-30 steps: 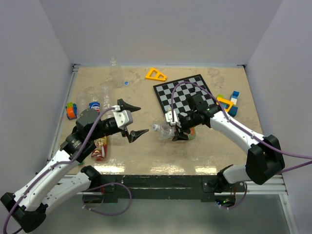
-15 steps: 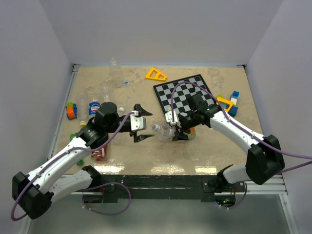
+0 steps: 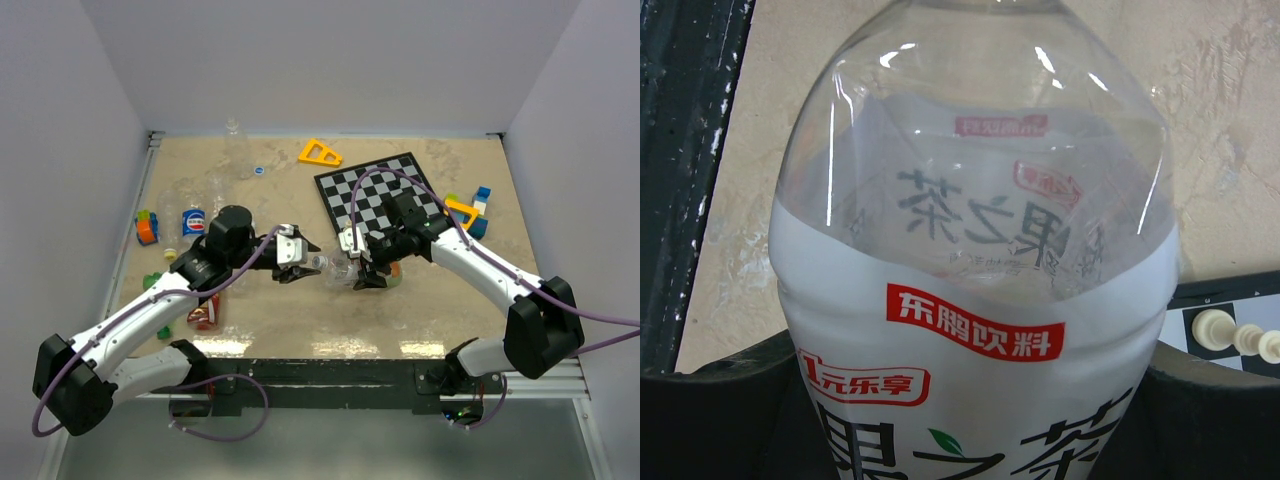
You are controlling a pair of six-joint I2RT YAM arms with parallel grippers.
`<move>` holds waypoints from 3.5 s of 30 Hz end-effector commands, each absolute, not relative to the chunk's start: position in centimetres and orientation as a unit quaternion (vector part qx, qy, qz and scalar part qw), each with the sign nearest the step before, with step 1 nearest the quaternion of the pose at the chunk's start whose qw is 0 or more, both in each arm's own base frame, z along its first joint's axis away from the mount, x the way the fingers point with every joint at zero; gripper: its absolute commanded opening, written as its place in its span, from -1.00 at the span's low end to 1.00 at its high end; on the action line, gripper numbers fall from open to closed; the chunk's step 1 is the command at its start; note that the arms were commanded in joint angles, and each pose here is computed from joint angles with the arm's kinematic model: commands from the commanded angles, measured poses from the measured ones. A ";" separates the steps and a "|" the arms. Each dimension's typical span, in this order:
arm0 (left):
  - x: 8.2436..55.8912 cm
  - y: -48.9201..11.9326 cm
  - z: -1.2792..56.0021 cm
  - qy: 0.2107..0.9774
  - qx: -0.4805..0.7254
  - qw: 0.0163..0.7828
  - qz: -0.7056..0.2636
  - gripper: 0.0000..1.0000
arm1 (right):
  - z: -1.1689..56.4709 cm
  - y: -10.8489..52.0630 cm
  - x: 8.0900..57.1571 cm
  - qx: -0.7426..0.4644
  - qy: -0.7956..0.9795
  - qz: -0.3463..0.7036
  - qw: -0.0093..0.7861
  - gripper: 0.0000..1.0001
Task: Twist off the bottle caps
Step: Unscrew the bottle cap from the plastic bottle.
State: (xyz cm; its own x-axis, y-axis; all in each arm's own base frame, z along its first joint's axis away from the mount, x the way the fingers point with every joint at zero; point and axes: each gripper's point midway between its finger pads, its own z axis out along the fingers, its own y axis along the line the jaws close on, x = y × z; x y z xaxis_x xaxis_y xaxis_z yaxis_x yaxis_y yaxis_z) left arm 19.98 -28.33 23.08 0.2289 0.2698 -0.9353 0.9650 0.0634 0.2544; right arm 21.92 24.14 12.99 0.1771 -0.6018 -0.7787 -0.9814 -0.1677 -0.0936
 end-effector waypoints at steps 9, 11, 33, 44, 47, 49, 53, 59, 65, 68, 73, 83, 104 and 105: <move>19.9 -29.3 24.8 0.489 0.599 0.522 -0.362 -0.45 | 13.9 24.3 22.1 -0.705 0.552 0.301 0.326 -0.83; 19.9 -29.3 25.1 0.493 0.591 0.522 -0.367 -0.77 | 13.8 24.3 22.0 -0.705 0.553 0.302 0.324 -0.83; 22.2 -27.4 25.4 0.837 0.020 0.301 -0.455 -1.00 | 13.8 24.3 22.2 -0.704 0.555 0.299 0.327 -0.83; 20.8 -27.9 25.3 0.853 -0.071 0.196 -0.478 -1.00 | 13.8 24.3 22.2 -0.704 0.555 0.298 0.327 -0.83; 20.3 -28.2 25.6 0.851 -0.078 0.173 -0.490 -1.00 | 13.8 24.3 22.2 -0.704 0.556 0.297 0.327 -0.83; 20.6 -27.7 25.8 0.855 -0.086 0.179 -0.479 -1.00 | 13.8 24.3 22.2 -0.704 0.556 0.298 0.326 -0.83; 21.2 -26.5 26.1 0.853 -0.099 0.188 -0.477 -1.00 | 13.8 24.3 22.2 -0.704 0.556 0.296 0.328 -0.83; 20.8 -26.4 25.7 0.847 -0.101 0.172 -0.492 -1.00 | 13.7 24.3 22.1 -0.705 0.556 0.297 0.326 -0.83; 21.3 -26.2 25.6 0.843 -0.103 0.190 -0.492 -1.00 | 13.8 24.3 22.3 -0.704 0.557 0.295 0.328 -0.83; 21.3 -26.1 25.2 0.845 -0.091 0.200 -0.488 -1.00 | 13.7 24.2 22.2 -0.703 0.558 0.295 0.327 -0.83; 21.3 -26.2 23.7 0.839 -0.087 0.202 -0.498 -1.00 | 13.5 24.3 22.3 -0.703 0.559 0.295 0.326 -0.83; 21.2 -27.0 23.2 0.829 -0.067 0.199 -0.519 -0.16 | 13.2 24.2 22.3 -0.702 0.562 0.296 0.322 -0.83; 21.5 -20.3 27.2 0.816 0.074 0.436 -0.372 1.00 | 13.3 24.2 22.4 -0.702 0.562 0.294 0.323 -0.83; 21.7 -19.9 27.7 0.807 0.094 0.459 -0.360 1.00 | 13.3 24.2 22.4 -0.702 0.562 0.295 0.322 -0.83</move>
State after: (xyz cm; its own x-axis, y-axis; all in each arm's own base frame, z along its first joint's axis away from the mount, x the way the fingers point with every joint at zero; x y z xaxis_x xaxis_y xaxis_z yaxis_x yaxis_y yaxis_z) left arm 20.55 -22.12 24.71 -0.7619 -0.2751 -0.5864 0.3069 0.6439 -0.7009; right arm 22.55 24.16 12.89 0.1818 -0.6115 -0.7700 -0.9823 -0.1490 -0.1136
